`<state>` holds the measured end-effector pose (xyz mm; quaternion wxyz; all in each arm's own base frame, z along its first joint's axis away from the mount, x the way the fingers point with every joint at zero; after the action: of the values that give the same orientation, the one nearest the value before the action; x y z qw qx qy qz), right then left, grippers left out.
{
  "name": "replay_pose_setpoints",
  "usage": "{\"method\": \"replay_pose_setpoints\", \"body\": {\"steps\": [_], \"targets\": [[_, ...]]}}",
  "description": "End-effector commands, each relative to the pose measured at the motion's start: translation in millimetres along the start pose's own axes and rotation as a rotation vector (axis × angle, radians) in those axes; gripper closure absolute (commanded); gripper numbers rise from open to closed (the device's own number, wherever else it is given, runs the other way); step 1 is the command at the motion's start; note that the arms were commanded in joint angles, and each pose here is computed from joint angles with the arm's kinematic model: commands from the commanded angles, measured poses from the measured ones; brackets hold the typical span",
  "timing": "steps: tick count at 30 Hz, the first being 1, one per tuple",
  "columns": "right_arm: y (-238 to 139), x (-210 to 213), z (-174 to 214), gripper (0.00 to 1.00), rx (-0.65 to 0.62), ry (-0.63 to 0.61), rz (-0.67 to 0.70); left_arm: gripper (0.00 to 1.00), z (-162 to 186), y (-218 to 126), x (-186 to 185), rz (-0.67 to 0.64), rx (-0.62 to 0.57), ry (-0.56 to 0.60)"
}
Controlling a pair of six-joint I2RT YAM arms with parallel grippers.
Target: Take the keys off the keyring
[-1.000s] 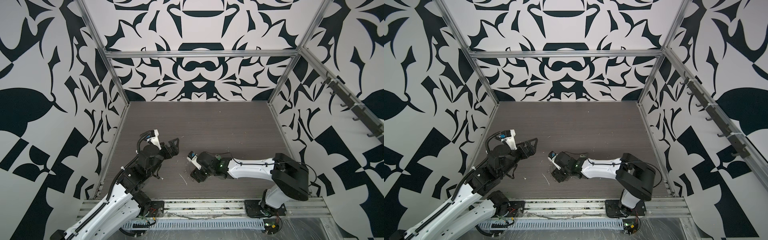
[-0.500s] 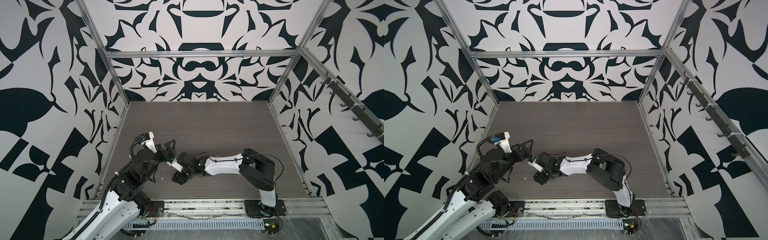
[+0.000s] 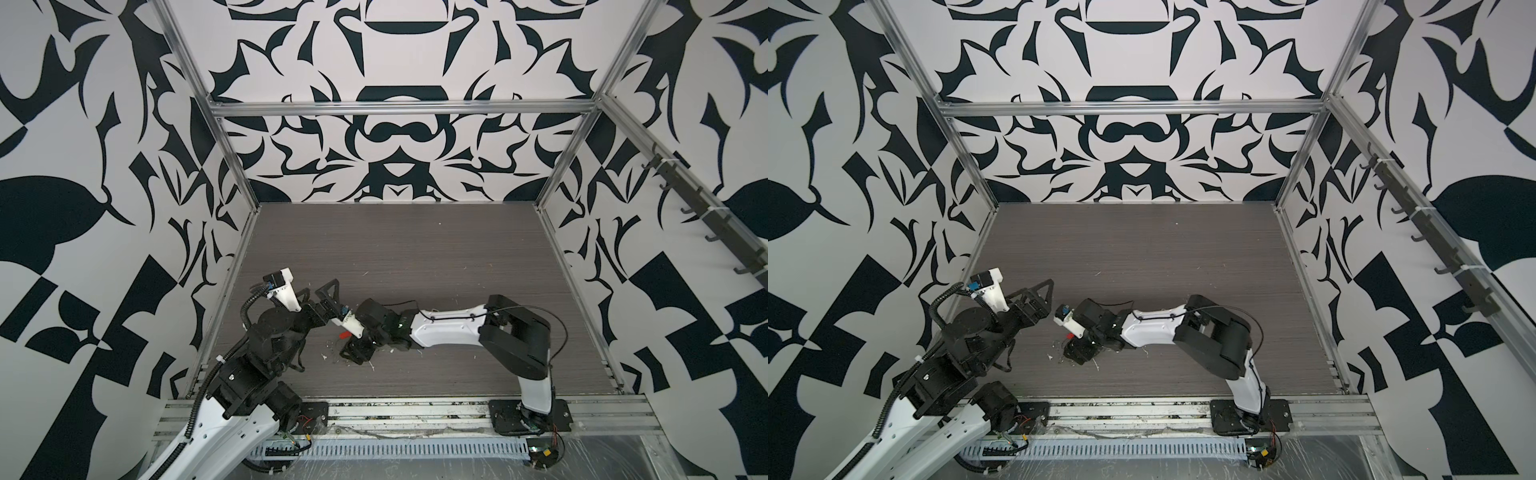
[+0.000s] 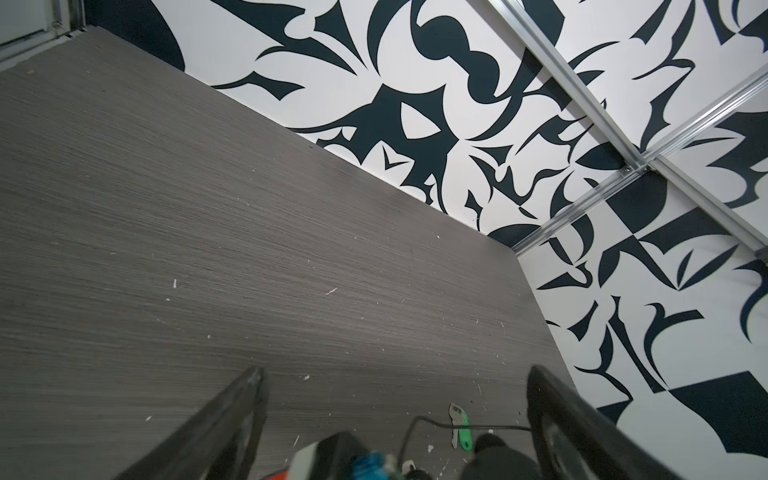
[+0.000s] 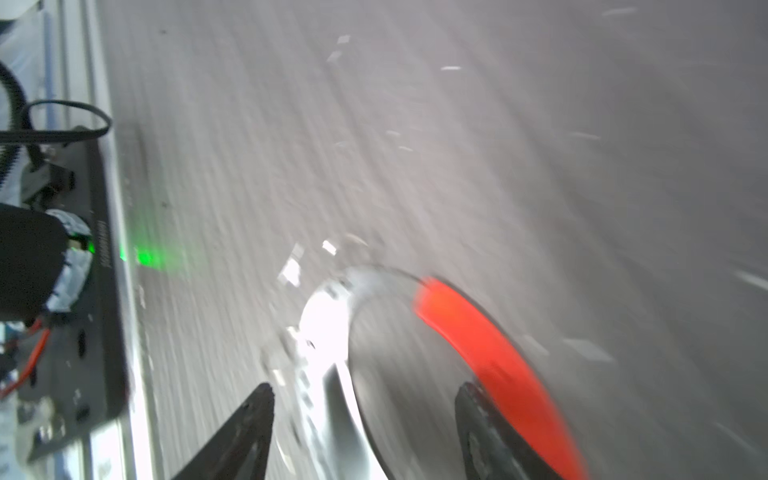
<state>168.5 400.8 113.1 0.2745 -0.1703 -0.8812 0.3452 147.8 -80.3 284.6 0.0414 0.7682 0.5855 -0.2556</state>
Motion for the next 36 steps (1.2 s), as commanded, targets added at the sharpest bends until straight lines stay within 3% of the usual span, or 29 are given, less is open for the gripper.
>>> {"method": "replay_pose_setpoints", "body": {"steps": [1, 7, 13, 16, 19, 22, 25, 29, 32, 36], "targets": [[-51.4, 13.1, -28.2, 0.11, -0.245, -0.052, 0.015, 0.01, 2.9, 8.0, 4.5, -0.052, -0.016, 0.021], [-147.2, -5.8, -14.9, 0.03, -0.595, 0.000, 0.262, 0.01, -6.3, 28.6, 4.4, -0.149, -0.128, 0.053], [-207.9, -26.1, 10.4, 0.01, -0.696, 0.078, 0.467, 0.01, -18.6, 61.4, 8.6, -0.340, -0.241, 0.235], [-230.0, -35.8, 23.8, 0.01, -0.763, 0.119, 0.533, 0.01, -23.9, 85.5, 33.4, -0.464, -0.243, 0.284], [-251.6, -43.0, 34.7, 0.01, -0.839, 0.156, 0.565, 0.01, -24.9, 108.9, 79.3, -0.578, -0.153, 0.282], [-268.5, -49.6, 43.6, 0.08, -0.863, 0.154, 0.612, 0.01, -21.0, 115.0, 119.8, -0.762, -0.105, 0.291], [-282.2, -58.5, 51.0, 0.01, -0.876, 0.198, 0.671, 0.01, -11.3, 116.0, 140.1, -0.853, -0.074, 0.340], [-285.5, -63.8, 53.7, 0.00, -0.889, 0.225, 0.687, 0.01, 6.5, 119.8, 160.6, -0.960, -0.024, 0.401], [-281.8, -66.5, 50.3, 0.01, -0.869, 0.229, 0.708, 0.01, 21.5, 133.0, 171.2, -0.878, -0.021, 0.399], [-277.0, -71.2, 47.7, 0.00, -0.831, 0.252, 0.735, 0.01, 29.9, 136.3, 175.8, -0.822, -0.128, 0.447]]}}
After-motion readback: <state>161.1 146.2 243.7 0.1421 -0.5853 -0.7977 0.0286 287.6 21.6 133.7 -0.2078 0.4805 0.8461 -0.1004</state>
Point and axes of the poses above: each gripper's point midway between its finger pads, its own y axis out along the fingers, its own x axis along the line the jaws close on, z = x × y, the point moved 8 cm from there along -y, back along the fingers, and after that the axes turned 9 degrees about y, right-handed, at the moved point
